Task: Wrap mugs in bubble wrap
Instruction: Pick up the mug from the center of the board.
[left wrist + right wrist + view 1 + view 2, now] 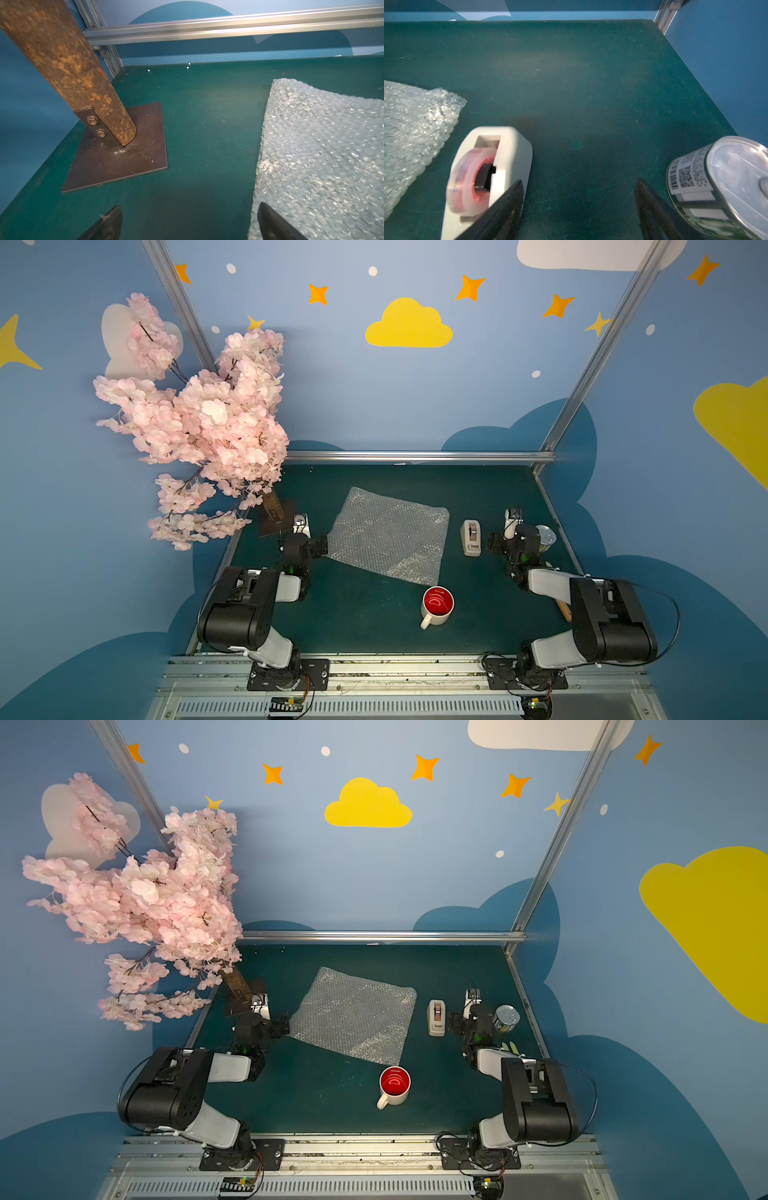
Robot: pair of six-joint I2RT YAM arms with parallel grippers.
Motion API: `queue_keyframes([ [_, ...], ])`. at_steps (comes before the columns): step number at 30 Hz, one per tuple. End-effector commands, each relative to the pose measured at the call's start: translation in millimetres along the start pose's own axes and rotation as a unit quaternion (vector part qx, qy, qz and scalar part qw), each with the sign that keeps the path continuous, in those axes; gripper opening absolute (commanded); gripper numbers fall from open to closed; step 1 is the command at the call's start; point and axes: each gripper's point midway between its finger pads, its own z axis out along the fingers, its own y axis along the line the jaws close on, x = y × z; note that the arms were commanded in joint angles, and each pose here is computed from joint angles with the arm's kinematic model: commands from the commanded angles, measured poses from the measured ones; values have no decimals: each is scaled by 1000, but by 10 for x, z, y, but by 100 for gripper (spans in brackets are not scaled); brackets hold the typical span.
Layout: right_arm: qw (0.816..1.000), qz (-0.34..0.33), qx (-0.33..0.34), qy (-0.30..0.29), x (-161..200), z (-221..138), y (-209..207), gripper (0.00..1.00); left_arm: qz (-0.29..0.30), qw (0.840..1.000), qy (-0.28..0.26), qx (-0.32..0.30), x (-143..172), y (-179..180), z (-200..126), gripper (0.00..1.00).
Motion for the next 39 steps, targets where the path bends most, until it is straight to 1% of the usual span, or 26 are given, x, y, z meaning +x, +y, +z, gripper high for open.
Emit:
queue_keyframes([
  [1,1000,0,-1,-5,-26,9,6,83,-9,1000,-11,4,-107,-4,8,100],
  [22,1000,-1,0,-5,-26,9,4,83,-9,1000,-10,5,-101,-10,6,100],
  [25,1000,-1,0,-5,-28,8,3,83,-7,1000,-18,5,-137,-4,-11,100],
  [27,1000,14,-4,-27,-165,-46,18,83,-4,1000,-22,7,-201,-7,-53,100],
  [28,999,1,-19,-30,-247,-87,65,83,0,1000,-25,10,-257,-17,-83,100],
  [29,999,-2,-30,-18,-333,-149,104,83,4,1000,-17,16,-303,-46,-112,100],
  [30,999,12,-37,21,-339,-243,124,83,6,1000,1,24,-336,-62,-147,100],
  [31,998,23,-30,51,-335,-326,113,83,9,999,17,35,-362,-94,-187,100],
  [33,994,49,-14,97,-352,-525,121,83,8,999,32,39,-436,-115,-250,100],
  [36,988,52,-21,142,-261,-901,304,83,5,997,54,54,-513,-203,-400,99],
  [38,982,72,-52,168,-178,-1180,479,83,8,996,66,60,-560,-270,-505,99],
  [39,975,86,-71,192,-104,-1339,583,83,8,995,73,62,-575,-302,-556,99],
])
